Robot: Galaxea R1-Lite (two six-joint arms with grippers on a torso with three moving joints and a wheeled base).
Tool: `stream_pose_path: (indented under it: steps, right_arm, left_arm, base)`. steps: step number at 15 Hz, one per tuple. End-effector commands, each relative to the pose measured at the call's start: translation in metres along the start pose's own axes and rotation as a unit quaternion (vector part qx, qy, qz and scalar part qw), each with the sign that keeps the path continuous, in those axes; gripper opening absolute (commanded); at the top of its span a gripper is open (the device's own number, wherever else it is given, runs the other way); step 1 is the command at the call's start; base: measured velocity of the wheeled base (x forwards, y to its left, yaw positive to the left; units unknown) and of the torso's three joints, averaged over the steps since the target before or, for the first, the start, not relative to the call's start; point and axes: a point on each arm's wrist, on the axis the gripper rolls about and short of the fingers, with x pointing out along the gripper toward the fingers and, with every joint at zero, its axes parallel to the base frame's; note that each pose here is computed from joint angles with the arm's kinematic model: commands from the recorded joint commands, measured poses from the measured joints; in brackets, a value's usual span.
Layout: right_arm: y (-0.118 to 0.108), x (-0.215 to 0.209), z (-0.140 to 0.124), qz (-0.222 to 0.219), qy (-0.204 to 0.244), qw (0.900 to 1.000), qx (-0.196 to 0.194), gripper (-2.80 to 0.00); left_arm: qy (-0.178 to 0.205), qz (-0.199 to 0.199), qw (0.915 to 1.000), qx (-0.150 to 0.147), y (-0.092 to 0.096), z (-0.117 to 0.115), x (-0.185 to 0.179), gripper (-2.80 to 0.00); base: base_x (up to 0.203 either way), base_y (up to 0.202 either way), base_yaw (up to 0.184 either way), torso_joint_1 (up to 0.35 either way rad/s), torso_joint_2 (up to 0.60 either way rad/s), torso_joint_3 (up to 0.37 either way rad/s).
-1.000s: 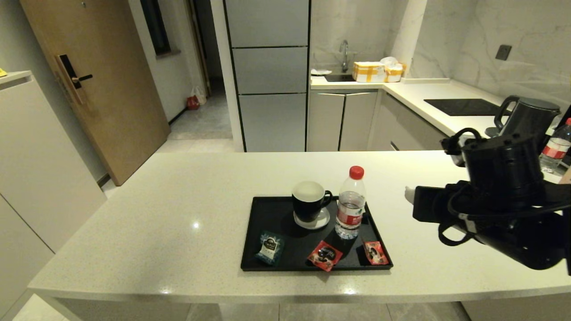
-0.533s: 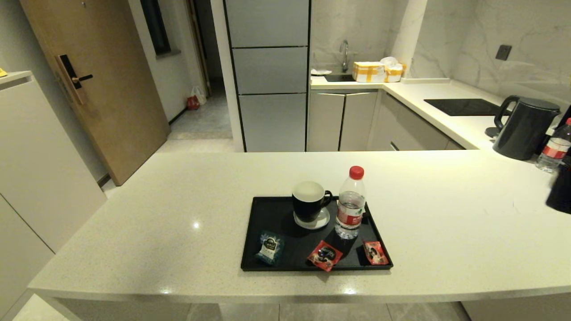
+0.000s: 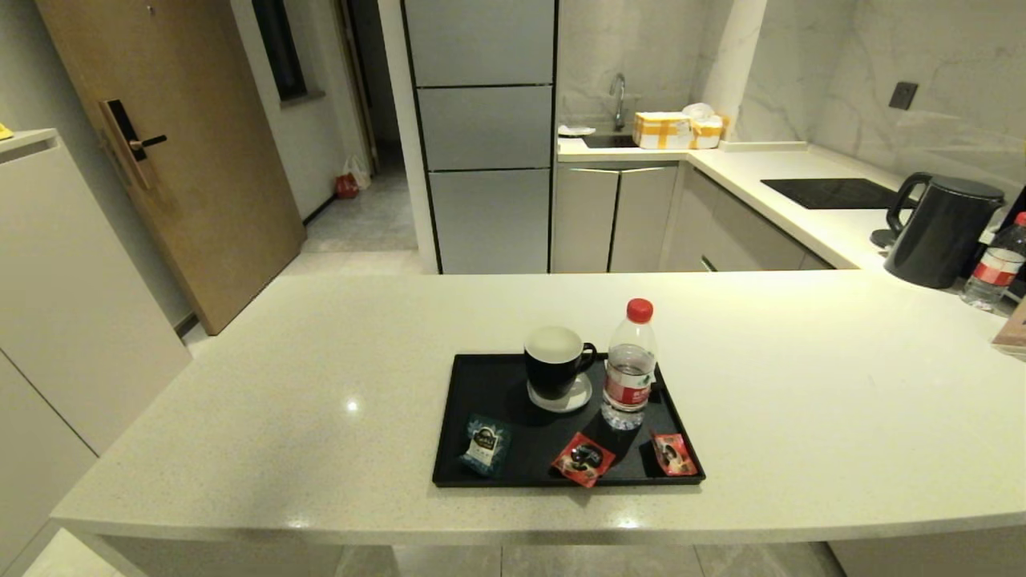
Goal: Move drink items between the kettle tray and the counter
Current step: Pick up the tea bag
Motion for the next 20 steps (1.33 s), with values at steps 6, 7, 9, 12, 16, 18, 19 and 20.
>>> stream_pose_path:
  steps: [6, 7, 9, 12, 16, 18, 19, 20]
  right_arm:
    - [-0.034, -0.035, -0.094, 0.072, -0.027, 0.997, 0.01, -2.8]
    - [-0.029, -0.028, -0.107, 0.086, -0.033, 0.996, 0.008, -2.8]
    - [-0.013, -0.005, -0.13, 0.116, -0.056, 0.992, 0.007, -2.8]
    - [0.009, 0.024, -0.166, 0.194, -0.101, 0.976, -0.006, -2.8]
    - [0.013, 0.028, -0.171, 0.234, -0.137, 0.962, -0.011, -2.8]
    - [0.014, 0.028, -0.173, 0.246, -0.135, 0.96, -0.019, -2.8]
    - [0.017, 0.028, -0.176, 0.295, -0.132, 0.945, -0.036, -2.8]
    - [0.019, 0.028, -0.178, 0.337, -0.129, 0.931, -0.047, -2.8]
  left_arm:
    - [0.001, 0.0, 1.0, 0.0, 0.0, 0.0, 0.0, -2.8]
    - [0.001, 0.0, 1.0, 0.0, 0.0, 0.0, 0.0, -2.8]
    - [0.001, 0.0, 1.0, 0.0, 0.0, 0.0, 0.0, -2.8]
    - [0.001, 0.0, 1.0, 0.0, 0.0, 0.0, 0.0, -2.8]
    - [0.001, 0.0, 1.0, 0.0, 0.0, 0.0, 0.0, -2.8]
    - [0.001, 0.0, 1.0, 0.0, 0.0, 0.0, 0.0, -2.8]
    - [0.001, 0.0, 1.0, 0.0, 0.0, 0.0, 0.0, -2.8]
    - [0.001, 0.0, 1.0, 0.0, 0.0, 0.0, 0.0, -2.8]
  base:
    - [0.0, 0.0, 0.0, 0.0, 0.0, 0.0]
    - [0.0, 0.0, 0.0, 0.0, 0.0, 0.0]
    - [0.0, 0.0, 0.0, 0.0, 0.0, 0.0]
    - [0.0, 0.0, 0.0, 0.0, 0.0, 0.0]
    - [0.0, 0.0, 0.0, 0.0, 0.0, 0.0]
    - [0.0, 0.0, 0.0, 0.0, 0.0, 0.0]
    - [0.0, 0.0, 0.0, 0.0, 0.0, 0.0]
    - [0.0, 0.0, 0.0, 0.0, 0.0, 0.0]
